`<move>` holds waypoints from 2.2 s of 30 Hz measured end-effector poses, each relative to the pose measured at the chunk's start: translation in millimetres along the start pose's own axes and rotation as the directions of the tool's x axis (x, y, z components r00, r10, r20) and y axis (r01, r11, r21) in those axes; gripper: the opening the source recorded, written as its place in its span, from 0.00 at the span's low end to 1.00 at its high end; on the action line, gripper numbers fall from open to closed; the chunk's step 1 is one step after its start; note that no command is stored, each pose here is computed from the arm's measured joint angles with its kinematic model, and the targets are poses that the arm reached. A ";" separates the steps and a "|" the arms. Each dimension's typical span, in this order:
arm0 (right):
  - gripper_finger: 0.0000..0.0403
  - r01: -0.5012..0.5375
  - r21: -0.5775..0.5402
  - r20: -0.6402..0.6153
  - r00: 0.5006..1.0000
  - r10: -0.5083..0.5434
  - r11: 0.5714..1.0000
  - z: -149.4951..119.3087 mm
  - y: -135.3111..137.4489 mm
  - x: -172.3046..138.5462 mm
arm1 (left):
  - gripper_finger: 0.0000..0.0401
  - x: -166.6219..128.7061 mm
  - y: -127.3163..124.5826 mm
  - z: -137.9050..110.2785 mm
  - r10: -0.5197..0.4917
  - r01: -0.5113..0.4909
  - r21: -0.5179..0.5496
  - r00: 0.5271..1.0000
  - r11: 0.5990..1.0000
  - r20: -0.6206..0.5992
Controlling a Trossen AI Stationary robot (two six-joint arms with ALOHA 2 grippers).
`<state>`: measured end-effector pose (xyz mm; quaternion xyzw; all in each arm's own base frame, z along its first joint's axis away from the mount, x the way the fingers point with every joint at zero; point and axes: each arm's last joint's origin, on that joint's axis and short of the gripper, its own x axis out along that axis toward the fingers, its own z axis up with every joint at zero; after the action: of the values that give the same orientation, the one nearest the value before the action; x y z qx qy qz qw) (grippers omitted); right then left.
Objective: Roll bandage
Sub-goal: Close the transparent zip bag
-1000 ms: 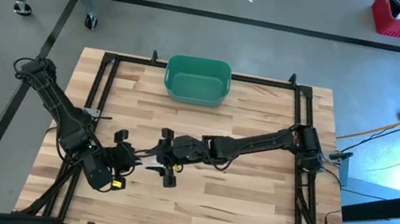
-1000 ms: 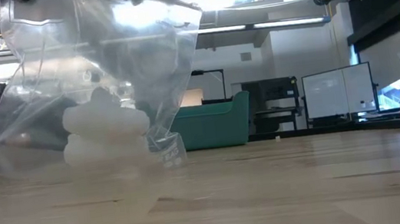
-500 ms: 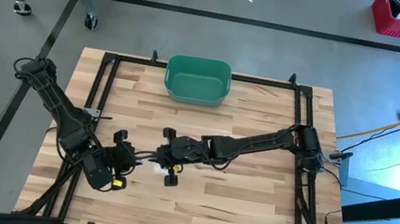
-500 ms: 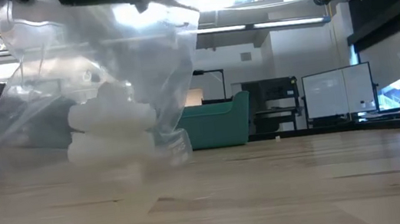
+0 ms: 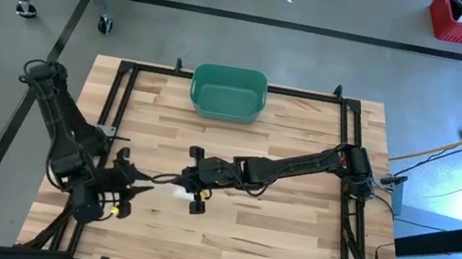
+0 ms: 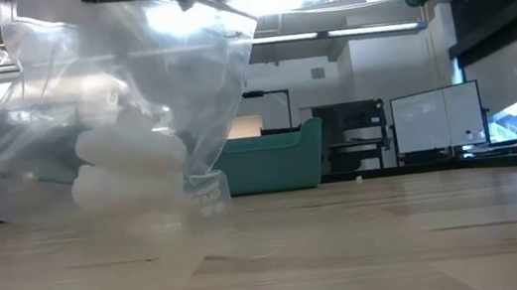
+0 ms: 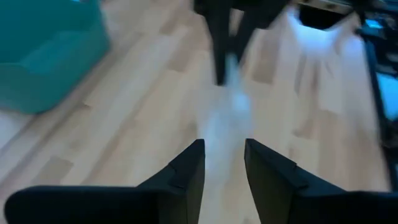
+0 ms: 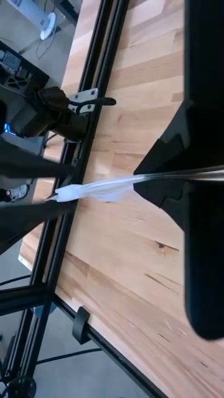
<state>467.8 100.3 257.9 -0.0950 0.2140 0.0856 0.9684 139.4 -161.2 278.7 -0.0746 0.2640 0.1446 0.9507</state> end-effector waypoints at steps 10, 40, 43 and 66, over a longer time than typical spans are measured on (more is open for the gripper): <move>0.01 0.000 0.018 0.002 1.000 0.000 1.000 0.2 0.0 0.0 | 0.24 13.9 -0.9 -25.3 0.036 -0.035 -0.006 0.985 0.999 0.169; 0.37 0.021 0.111 0.114 0.993 -0.034 0.994 50.2 -8.4 -20.4 | 0.00 15.7 -4.6 -14.8 0.026 -0.042 0.085 0.984 0.996 0.178; 0.38 0.020 0.115 0.112 0.993 -0.033 0.993 51.7 -8.6 -21.0 | 0.00 14.4 -5.8 -15.8 0.005 -0.017 0.073 0.987 0.997 0.160; 0.37 -0.102 0.096 0.216 0.973 0.080 0.990 35.4 6.1 16.1 | 0.00 2.3 -10.3 -22.8 -0.028 0.016 0.064 0.980 0.998 0.196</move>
<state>495.0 116.0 281.6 -0.0235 0.1183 0.1279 0.9844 133.6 -175.4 258.8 -0.0331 0.1720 0.1326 0.9756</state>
